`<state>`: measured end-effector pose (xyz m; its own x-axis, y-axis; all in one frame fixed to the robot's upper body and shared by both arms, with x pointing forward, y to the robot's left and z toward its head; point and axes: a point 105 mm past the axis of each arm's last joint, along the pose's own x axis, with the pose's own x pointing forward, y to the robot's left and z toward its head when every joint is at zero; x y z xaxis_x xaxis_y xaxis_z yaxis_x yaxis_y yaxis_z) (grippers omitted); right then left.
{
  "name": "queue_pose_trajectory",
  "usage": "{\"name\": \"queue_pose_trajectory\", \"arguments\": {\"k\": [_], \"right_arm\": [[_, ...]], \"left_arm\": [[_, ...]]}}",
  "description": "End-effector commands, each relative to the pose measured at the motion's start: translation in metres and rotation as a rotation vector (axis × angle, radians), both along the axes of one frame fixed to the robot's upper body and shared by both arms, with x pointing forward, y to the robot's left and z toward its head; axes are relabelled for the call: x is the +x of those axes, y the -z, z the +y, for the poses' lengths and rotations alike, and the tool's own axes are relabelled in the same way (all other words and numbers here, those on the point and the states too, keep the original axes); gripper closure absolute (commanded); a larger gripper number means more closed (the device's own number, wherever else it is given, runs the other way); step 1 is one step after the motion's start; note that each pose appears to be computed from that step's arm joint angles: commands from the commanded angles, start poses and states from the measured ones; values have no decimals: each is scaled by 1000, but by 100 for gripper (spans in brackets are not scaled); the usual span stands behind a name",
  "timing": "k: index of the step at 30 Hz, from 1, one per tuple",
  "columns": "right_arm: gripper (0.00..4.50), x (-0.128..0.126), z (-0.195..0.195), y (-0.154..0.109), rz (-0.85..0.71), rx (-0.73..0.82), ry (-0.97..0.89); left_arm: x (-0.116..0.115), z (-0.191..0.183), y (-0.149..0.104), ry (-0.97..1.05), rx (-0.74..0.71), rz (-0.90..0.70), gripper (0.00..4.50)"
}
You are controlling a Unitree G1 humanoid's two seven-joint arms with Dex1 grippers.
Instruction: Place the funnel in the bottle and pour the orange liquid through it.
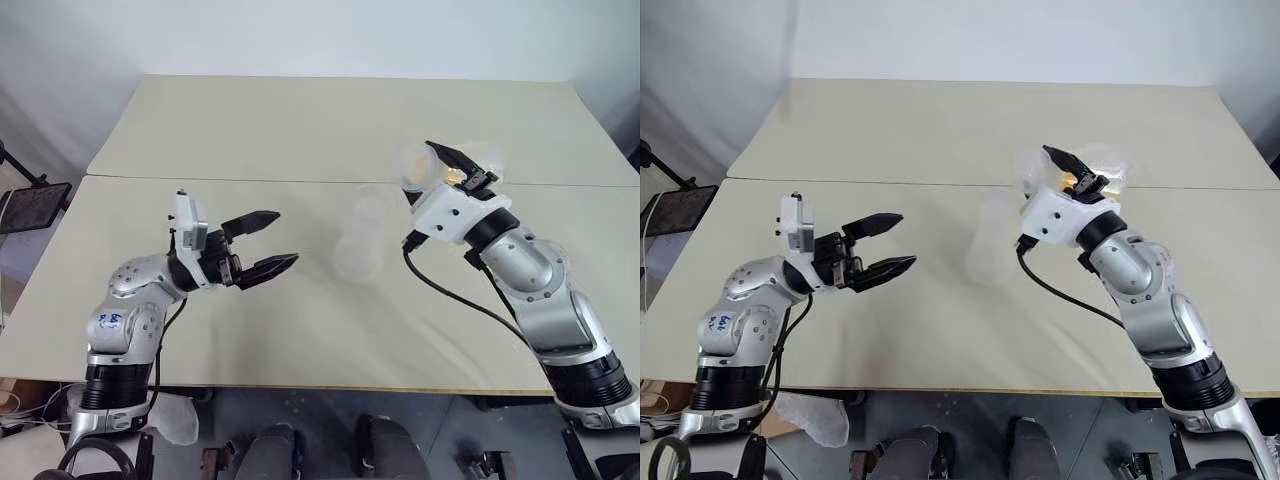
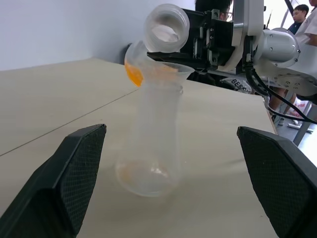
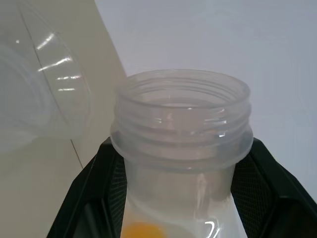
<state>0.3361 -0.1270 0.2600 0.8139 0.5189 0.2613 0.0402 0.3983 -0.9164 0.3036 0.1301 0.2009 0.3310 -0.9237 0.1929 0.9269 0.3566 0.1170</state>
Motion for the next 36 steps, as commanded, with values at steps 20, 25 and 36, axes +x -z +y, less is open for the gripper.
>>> {"name": "queue_pose_trajectory", "arguments": {"k": [20, 25, 36], "right_arm": [[208, -13, 13, -9, -308, -328, 20], [208, -12, 14, -6, -357, -370, 33], [208, -6, 10, -8, -425, -451, 76]], "left_arm": [[-4, -4, -10, 7, 24, -87, 0], [-5, -5, -8, 4, 24, -89, 0], [-5, -5, -8, -4, 14, -91, 0]]}}
